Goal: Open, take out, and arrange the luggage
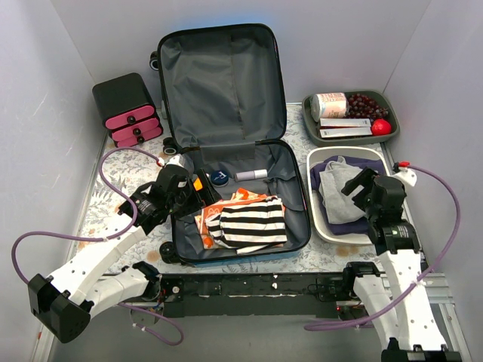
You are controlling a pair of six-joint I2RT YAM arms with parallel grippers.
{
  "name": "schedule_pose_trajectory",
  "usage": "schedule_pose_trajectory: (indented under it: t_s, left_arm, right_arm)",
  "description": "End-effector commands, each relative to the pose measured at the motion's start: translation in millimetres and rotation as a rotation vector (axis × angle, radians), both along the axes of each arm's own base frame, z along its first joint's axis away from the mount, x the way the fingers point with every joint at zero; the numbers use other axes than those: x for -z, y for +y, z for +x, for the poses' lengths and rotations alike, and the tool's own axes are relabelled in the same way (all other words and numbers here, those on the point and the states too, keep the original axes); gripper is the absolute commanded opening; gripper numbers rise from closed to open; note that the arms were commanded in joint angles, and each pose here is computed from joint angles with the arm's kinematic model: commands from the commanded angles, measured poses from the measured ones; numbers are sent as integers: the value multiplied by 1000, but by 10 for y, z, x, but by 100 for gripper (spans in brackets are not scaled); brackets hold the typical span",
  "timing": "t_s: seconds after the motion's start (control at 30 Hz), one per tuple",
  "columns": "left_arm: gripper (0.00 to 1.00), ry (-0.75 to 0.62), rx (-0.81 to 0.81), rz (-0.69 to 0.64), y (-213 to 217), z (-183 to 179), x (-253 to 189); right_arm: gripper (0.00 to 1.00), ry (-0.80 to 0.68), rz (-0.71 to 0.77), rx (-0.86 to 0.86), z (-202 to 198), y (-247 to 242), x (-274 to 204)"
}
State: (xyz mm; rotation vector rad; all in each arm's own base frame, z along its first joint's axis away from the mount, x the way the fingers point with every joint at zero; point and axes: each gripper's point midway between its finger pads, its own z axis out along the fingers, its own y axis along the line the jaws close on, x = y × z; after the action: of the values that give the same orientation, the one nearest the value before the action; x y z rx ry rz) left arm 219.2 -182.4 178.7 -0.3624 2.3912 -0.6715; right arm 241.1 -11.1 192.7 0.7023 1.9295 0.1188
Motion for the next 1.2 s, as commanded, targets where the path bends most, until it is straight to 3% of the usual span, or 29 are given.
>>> schedule_pose_trajectory:
  t_s: [0.0, 0.17, 0.3, 0.43, 0.5, 0.63, 0.8, 0.9, 0.93, 1.03, 1.17]
  left_arm:
    - [98, -11, 4, -23, -30, -1, -79]
    - [98, -3, -6, -19, -1, -27, -52]
    - [98, -1, -13, -16, 23, -43, -47]
    - [98, 8, -3, -10, 21, -61, -18]
    - [98, 11, 7, -14, 0, -63, -8]
    - [98, 30, 33, -18, -46, -83, 89]
    - [98, 53, 30, -4, -29, -104, 206]
    - [98, 73, 32, 3, -14, -145, 279]
    - [98, 81, 27, 0, -12, -157, 294]
    - [98, 103, 16, 5, 18, -200, 381]
    - [98, 129, -8, 3, 57, -252, 449]
  right_arm:
    - [92, 63, 33, -84, 128, 161, 244]
    - [95, 207, 19, 21, 15, 10, 753]
    - [96, 231, 53, 35, -63, 32, 1027]
    - [97, 181, 46, -26, 7, 97, 872]
    - [97, 107, 12, -71, 100, 113, 505]
    - [98, 7, -71, -319, 165, 364, -94]
    - [98, 60, 36, -693, 18, 1071, -185]
    - [98, -16, -22, -894, -92, 1587, -319]
    - [98, -29, -23, -1048, -241, 1922, -329]
    - [98, 37, -64, -1288, -512, 2405, -134]
    - [98, 214, -247, -1331, -566, 2487, 256]
